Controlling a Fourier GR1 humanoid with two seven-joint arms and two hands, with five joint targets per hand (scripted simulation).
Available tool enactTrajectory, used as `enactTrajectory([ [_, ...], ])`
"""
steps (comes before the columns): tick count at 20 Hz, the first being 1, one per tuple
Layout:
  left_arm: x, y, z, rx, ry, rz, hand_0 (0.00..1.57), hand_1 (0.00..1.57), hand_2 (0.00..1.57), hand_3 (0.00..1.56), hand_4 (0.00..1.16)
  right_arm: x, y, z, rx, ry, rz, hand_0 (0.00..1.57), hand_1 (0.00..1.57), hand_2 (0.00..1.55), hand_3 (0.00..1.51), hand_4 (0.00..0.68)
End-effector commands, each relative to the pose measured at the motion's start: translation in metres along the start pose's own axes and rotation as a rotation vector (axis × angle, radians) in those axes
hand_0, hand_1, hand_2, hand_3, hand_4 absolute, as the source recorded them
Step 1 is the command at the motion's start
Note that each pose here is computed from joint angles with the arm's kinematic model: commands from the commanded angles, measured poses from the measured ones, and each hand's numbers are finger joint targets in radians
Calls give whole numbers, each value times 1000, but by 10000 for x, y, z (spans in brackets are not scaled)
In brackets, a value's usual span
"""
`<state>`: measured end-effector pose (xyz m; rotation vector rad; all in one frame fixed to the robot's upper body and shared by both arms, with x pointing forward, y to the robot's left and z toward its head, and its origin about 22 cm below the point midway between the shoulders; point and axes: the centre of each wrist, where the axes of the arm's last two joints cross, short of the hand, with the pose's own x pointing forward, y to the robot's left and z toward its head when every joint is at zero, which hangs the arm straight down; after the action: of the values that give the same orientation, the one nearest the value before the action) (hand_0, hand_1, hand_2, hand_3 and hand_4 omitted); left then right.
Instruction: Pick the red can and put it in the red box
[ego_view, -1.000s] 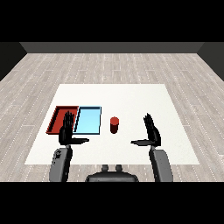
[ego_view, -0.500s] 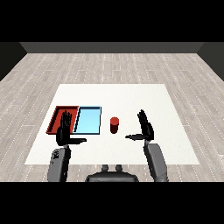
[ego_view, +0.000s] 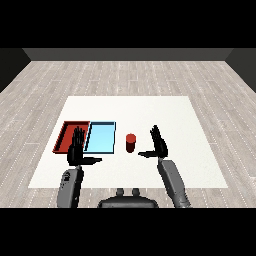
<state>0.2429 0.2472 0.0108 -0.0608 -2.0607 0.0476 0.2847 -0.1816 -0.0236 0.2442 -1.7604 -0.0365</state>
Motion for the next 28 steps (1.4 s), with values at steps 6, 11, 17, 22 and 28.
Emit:
enactTrajectory([
  [6,77,274,-10,-3,-20,8,0,0,0,0,0,-290,159,-103,-5,19,-40,0,0,0,0,0],
  [11,138,-157,-50,-6,-6,17,0,0,0,0,0,-370,411,-104,19,63,-72,0,0,0,0,0],
  [17,11,89,-220,9,-8,23,0,0,0,0,0,-488,399,-172,10,52,-103,0,0,0,0,0],
  [22,-45,-25,98,-10,-11,18,0,0,0,0,0,-499,494,-204,-6,75,-103,0,0,0,0,0],
  [28,179,-14,22,-6,-16,45,0,0,0,0,0,-549,491,-233,31,83,-120,0,0,0,0,0],
])
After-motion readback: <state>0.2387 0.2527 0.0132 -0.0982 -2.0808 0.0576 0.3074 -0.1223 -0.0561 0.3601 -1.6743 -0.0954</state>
